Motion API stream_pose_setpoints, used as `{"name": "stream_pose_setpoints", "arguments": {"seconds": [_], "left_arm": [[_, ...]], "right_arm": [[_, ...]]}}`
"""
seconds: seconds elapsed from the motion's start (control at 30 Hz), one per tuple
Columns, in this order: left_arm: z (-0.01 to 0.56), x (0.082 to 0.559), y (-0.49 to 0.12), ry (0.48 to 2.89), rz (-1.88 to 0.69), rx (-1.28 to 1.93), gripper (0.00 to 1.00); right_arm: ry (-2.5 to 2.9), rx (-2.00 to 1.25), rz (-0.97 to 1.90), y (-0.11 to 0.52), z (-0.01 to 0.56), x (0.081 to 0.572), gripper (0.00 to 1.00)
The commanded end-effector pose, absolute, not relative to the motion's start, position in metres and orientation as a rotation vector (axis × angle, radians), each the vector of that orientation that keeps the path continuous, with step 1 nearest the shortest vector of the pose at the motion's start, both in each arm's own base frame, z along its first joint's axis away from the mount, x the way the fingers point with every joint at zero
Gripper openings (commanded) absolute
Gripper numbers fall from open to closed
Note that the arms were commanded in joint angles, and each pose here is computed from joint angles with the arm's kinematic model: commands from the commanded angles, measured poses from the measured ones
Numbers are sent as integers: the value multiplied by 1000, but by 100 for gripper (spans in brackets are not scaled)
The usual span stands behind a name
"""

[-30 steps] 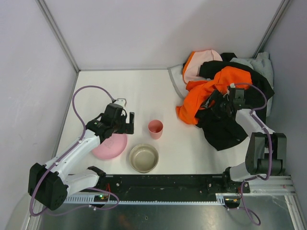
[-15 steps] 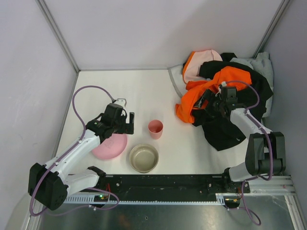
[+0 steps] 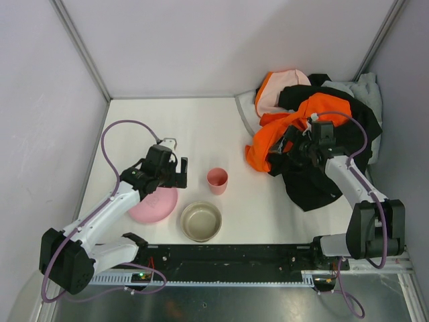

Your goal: Pick out a specific cloth from the pile

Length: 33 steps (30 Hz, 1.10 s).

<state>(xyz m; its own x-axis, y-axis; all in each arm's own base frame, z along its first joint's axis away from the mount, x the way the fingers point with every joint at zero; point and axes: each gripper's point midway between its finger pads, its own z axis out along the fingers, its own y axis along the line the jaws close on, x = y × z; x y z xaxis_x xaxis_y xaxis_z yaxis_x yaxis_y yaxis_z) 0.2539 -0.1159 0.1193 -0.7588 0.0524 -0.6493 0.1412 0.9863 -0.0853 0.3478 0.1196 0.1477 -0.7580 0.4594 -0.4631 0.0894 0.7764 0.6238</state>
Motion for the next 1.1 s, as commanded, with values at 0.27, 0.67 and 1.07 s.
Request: {"name": "stream_pose_setpoints", "arguments": {"seconds": [0.27,0.67,1.07], "left_arm": [[137,264,-121,2377,-175,147,100],[136,264,-121,2384,-174,151,99],[136,264,-122,2383,-178,154,100]], "right_arm": [[2279,293,899,145,163,361,99],[2344,325,978,174,136,385,94],[2341,251,1014,184,147,402,3]]}}
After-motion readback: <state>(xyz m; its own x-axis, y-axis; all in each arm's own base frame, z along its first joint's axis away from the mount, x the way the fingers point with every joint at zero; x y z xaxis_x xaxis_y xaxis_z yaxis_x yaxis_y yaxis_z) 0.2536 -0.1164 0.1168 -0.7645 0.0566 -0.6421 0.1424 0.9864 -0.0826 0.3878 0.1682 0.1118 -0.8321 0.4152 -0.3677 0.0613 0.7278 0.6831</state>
